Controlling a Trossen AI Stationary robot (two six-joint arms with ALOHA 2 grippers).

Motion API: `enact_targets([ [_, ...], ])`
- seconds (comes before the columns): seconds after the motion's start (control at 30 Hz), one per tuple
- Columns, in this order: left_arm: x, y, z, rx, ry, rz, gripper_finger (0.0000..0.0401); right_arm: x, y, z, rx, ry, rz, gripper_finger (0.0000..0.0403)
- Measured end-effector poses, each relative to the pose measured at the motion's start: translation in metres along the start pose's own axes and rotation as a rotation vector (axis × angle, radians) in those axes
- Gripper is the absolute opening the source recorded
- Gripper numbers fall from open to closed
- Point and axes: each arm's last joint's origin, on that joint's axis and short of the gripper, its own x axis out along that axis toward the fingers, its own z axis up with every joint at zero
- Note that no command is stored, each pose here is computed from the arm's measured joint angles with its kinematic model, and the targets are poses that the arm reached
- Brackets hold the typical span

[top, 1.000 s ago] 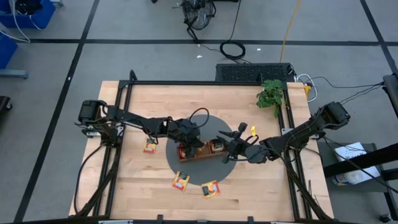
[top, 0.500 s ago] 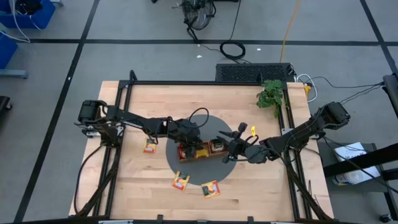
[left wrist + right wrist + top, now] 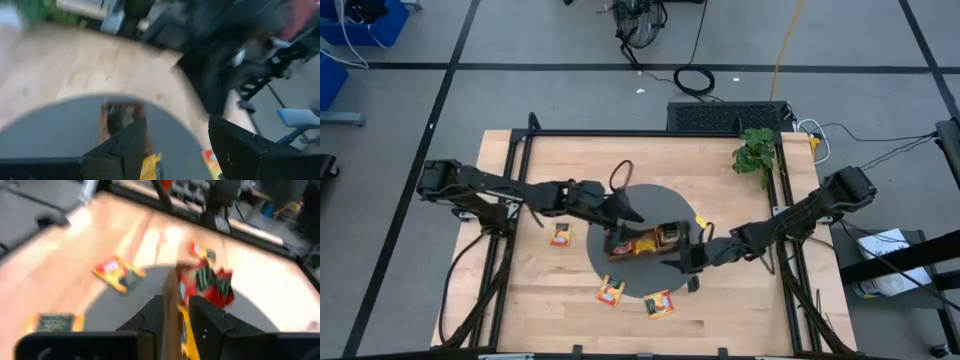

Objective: Pick & Place Tea
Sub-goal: Put the yellow tea bag into the middle section of the wooden organizer

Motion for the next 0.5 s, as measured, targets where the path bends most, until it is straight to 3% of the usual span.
enact_targets([
  [0.17,-0.021,-0.021,0.016,0.078,-0.107,-0.057,0.0215,0.023,0.007,-0.011,0.004,0.078,0.028,0.0011],
  [0.33,-0.034,-0.033,0.024,0.119,-0.165,-0.069,0.0216,0.059,0.017,-0.027,-0.043,0.292,0.053,0.0001],
  [0.5,-0.034,-0.037,0.021,0.122,-0.147,-0.08,0.0216,0.08,0.02,-0.023,-0.087,0.365,-0.028,0.0],
])
